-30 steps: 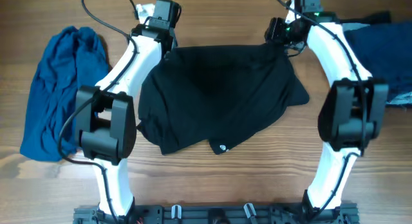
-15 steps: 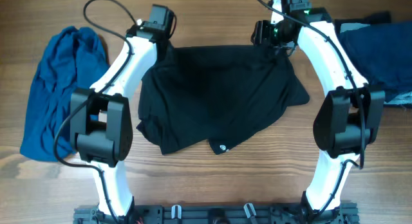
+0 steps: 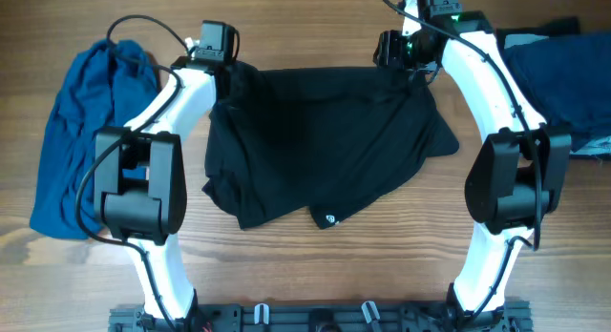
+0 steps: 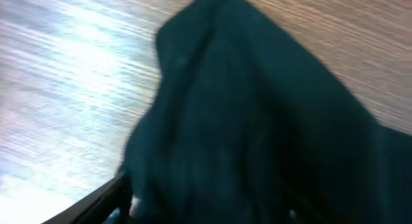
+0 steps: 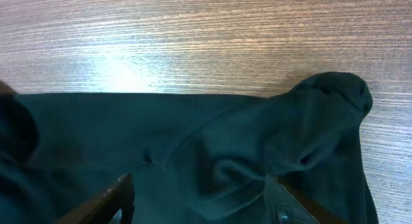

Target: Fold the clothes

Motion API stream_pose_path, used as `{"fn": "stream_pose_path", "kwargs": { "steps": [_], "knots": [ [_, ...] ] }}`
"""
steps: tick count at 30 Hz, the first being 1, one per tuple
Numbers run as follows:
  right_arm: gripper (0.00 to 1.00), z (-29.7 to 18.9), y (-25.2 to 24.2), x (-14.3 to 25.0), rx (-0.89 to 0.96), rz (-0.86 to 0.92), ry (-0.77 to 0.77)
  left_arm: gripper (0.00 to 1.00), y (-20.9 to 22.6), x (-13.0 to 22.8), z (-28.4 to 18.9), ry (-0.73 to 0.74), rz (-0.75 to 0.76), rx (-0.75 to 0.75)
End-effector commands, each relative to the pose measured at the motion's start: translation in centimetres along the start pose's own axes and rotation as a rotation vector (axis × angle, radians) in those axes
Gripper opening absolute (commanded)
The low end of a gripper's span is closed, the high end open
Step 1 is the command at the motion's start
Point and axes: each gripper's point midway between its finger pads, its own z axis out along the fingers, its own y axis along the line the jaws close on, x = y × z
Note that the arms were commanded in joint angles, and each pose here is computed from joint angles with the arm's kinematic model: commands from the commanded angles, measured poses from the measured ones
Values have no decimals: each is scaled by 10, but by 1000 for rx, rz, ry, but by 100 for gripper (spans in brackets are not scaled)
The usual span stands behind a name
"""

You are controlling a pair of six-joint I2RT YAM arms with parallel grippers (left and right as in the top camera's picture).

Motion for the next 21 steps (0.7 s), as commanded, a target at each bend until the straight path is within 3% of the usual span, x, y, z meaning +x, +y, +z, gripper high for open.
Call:
{"fn": "stream_pose_path", "kwargs": {
  "steps": [1, 11, 13, 18, 21],
  "knots": [
    [65, -1, -2, -1, 7, -15, -3, 68, -2, 17, 15, 62, 29, 19],
    [65, -1, -3, -1, 11, -15, -3, 63, 7, 25, 18, 99, 29, -9],
    [65, -1, -3, -1, 11, -15, -3, 56, 7, 25, 18, 98, 29, -8],
    [65, -1, -3, -1, 11, -15, -4, 28, 5, 22, 19, 85, 27, -2],
    [65, -1, -3, -1, 10, -15, -3, 18, 4, 20, 19, 78, 26, 2]
  ]
}}
